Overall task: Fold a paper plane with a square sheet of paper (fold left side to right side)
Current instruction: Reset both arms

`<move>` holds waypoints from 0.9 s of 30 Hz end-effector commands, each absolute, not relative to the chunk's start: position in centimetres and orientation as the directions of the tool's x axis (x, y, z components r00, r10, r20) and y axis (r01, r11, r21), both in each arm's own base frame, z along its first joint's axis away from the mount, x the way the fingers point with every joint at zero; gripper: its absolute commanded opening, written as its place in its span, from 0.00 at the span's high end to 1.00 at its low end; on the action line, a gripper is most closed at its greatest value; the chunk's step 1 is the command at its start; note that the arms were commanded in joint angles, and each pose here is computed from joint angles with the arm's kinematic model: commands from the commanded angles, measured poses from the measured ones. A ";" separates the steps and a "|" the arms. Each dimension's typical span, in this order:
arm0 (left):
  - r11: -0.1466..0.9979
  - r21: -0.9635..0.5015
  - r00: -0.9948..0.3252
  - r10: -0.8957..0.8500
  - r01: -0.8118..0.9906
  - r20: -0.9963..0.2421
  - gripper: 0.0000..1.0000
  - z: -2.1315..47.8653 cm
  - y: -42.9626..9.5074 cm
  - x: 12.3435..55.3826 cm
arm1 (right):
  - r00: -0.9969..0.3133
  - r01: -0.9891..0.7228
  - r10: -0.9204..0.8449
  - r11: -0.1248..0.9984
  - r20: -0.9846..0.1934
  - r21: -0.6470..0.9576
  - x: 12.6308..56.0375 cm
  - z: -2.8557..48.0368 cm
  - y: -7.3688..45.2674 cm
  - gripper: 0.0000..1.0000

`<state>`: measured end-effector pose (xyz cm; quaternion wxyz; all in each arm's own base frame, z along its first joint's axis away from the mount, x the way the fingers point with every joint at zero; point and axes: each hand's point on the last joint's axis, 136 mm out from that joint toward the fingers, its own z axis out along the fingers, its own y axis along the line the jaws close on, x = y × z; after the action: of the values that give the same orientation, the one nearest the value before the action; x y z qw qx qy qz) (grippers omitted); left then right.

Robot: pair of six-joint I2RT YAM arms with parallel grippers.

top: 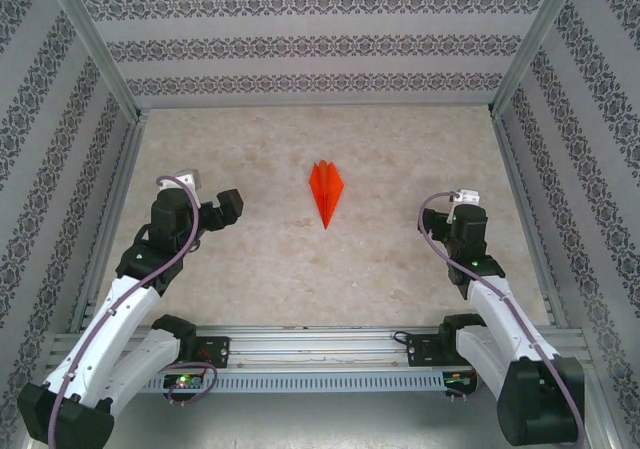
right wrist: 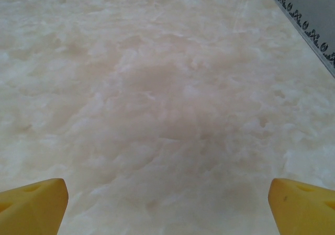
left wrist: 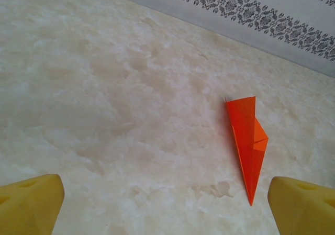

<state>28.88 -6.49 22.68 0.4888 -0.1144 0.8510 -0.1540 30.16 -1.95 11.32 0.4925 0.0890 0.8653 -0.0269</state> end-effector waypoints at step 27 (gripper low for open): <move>0.968 -0.227 -0.477 -0.252 -0.110 -0.842 0.00 23.4 -3.9 29.7 | -0.236 -0.017 0.095 0.995 -0.967 0.102 37.8 11.8 -0.5 0.02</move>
<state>29.78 -5.25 23.48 0.5033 -0.1012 0.8517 -0.1050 36.38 -1.10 9.37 0.5762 0.0462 0.8155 0.0300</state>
